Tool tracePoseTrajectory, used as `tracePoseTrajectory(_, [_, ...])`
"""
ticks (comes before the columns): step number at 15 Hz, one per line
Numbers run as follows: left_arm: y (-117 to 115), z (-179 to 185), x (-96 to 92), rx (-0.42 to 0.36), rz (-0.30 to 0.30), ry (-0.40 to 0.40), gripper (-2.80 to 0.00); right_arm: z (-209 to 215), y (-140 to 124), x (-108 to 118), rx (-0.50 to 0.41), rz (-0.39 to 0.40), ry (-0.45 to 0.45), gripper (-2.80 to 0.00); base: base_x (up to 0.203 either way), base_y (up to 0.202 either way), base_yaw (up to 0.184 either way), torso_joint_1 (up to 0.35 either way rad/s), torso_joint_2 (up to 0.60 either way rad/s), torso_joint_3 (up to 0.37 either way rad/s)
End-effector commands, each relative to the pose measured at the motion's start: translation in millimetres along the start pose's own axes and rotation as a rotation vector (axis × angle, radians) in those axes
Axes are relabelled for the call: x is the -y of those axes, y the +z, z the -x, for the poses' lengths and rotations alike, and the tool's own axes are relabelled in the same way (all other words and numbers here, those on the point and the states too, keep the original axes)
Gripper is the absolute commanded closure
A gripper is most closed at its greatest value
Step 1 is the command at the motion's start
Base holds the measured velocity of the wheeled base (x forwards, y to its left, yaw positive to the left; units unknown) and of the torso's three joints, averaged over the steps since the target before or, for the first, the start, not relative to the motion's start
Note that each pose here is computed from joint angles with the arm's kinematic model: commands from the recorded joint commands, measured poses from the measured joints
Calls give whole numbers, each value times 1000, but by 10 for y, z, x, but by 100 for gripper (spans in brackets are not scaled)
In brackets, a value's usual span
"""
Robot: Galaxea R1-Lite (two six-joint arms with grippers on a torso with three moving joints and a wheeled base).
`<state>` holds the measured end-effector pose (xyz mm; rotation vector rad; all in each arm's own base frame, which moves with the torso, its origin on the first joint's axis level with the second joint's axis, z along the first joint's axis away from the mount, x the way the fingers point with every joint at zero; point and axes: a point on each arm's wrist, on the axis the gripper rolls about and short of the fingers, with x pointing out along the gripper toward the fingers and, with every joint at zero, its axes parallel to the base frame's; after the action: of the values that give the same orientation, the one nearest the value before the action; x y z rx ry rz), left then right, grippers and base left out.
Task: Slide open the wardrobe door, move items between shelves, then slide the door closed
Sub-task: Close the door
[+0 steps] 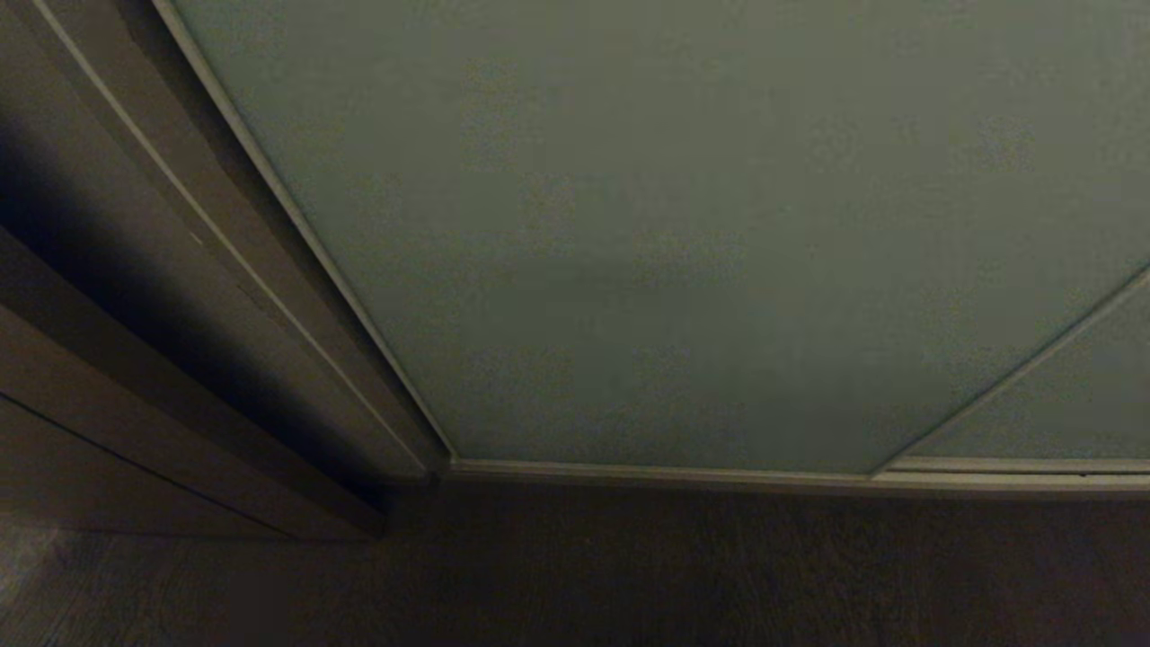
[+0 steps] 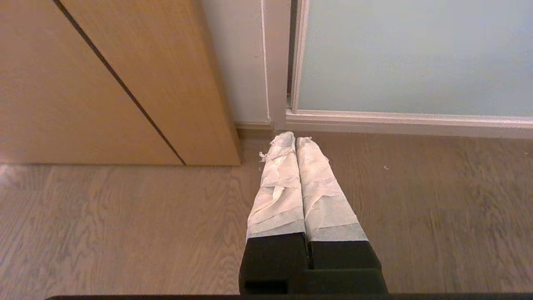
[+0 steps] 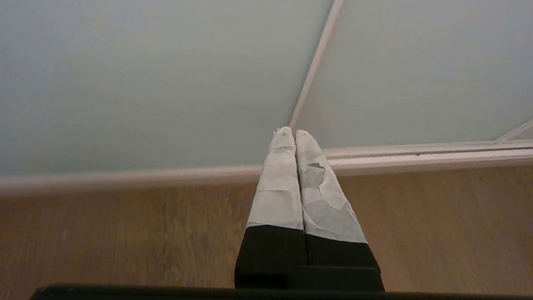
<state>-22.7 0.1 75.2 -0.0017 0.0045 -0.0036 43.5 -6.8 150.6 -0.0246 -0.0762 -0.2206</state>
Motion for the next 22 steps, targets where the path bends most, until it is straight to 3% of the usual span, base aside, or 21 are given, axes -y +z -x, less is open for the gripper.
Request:
tracePoseTrajectory(1, [0,-1,0,-2,0,1,0,375,-216,41,34,1,30,0,0,0,0,0,0,0])
tracePoseTrajectory(3, [1,-1,0,0,1,0,0,513,-455,52,-74,22,77,0,0,0,0,0,0,0])
tracePoseTrajectory(5, [0,-1,0,-1,1,0,0,622,-604,49,-107,17,203,0,0,0,0,0,0,0])
tracePoseTrajectory(6, [2,-1,0,0,2,-1,0,683,-651,59,-74,14,217,0,0,0,0,0,0,0])
tracePoseTrajectory(8, [2,-1,0,0,2,-1,0,731,-694,67,-45,16,224,0,0,0,0,0,0,0])
tracePoseTrajectory(11, [2,-1,0,0,1,-1,0,720,-714,66,-88,5,224,0,0,0,0,0,0,0])
tracePoseTrajectory(22, [2,-1,0,0,3,0,0,719,-710,65,-87,-8,224,0,0,0,0,0,0,0])
